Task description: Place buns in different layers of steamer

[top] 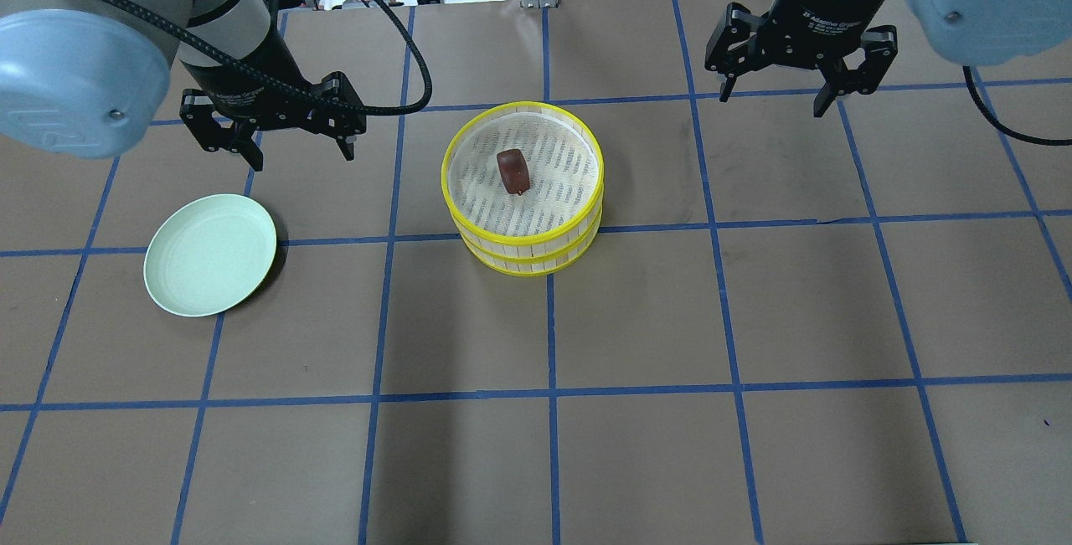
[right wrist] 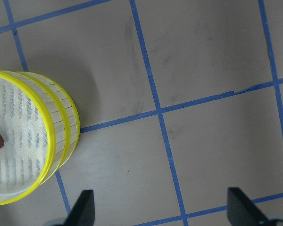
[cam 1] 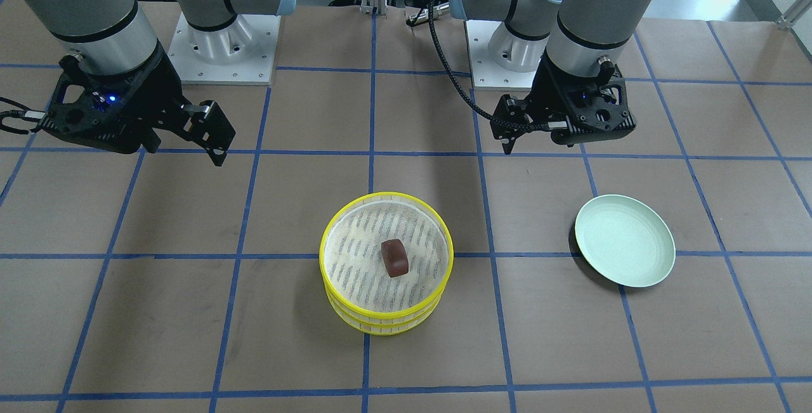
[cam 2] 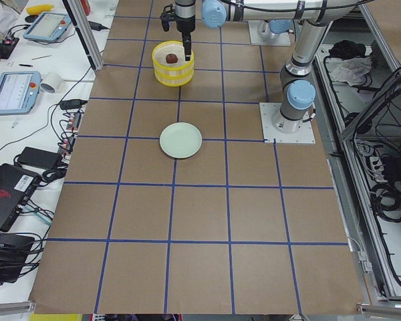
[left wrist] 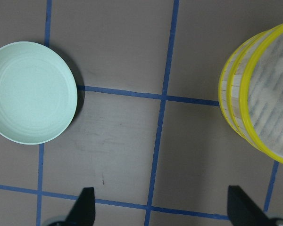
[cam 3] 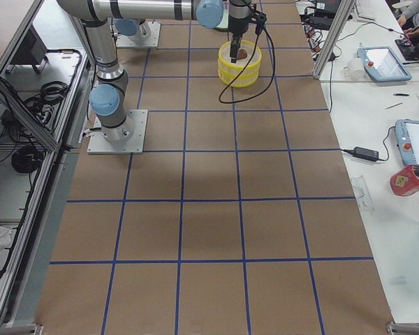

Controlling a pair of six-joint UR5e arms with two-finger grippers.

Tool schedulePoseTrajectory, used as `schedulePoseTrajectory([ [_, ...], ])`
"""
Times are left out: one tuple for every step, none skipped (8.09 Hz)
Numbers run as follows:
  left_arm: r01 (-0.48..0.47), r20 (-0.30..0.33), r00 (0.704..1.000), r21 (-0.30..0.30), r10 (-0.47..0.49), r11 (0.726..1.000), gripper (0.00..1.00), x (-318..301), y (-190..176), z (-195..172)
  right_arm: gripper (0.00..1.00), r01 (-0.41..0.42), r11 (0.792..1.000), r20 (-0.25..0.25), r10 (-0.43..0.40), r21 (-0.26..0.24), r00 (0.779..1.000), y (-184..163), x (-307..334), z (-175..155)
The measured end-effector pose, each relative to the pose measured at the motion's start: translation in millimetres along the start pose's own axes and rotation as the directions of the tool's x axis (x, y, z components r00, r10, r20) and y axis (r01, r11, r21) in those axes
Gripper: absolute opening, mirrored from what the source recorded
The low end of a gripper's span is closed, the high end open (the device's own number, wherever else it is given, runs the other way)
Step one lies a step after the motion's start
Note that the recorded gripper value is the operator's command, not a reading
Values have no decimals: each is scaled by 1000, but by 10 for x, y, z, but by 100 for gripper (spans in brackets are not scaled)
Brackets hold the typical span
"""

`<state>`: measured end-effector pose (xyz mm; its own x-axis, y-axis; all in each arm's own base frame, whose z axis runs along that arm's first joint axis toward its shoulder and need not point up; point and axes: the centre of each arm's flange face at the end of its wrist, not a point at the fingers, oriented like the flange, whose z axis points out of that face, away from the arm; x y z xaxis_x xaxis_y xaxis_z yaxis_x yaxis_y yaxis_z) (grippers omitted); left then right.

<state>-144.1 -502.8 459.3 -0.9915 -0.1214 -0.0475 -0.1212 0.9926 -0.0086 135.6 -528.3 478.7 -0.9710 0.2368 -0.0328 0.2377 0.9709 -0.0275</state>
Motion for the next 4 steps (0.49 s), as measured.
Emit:
schedulePoseTrajectory([
  [-1, -6, 1000, 0, 1, 1000, 100, 9, 9, -7, 100, 4, 1000, -8, -4, 4, 1000, 14, 13, -20],
  [1, -9, 1000, 0, -1, 1000, 100, 19, 16, -12, 100, 6, 1000, -13, -6, 5, 1000, 23, 22, -32],
  [3, -11, 1000, 0, -3, 1000, 100, 25, 19, -14, 100, 8, 1000, -17, -8, 5, 1000, 29, 27, -30],
  [5, -11, 1000, 1, -5, 1000, 100, 27, 21, -16, 100, 8, 1000, -18, -8, 4, 1000, 31, 29, -25],
])
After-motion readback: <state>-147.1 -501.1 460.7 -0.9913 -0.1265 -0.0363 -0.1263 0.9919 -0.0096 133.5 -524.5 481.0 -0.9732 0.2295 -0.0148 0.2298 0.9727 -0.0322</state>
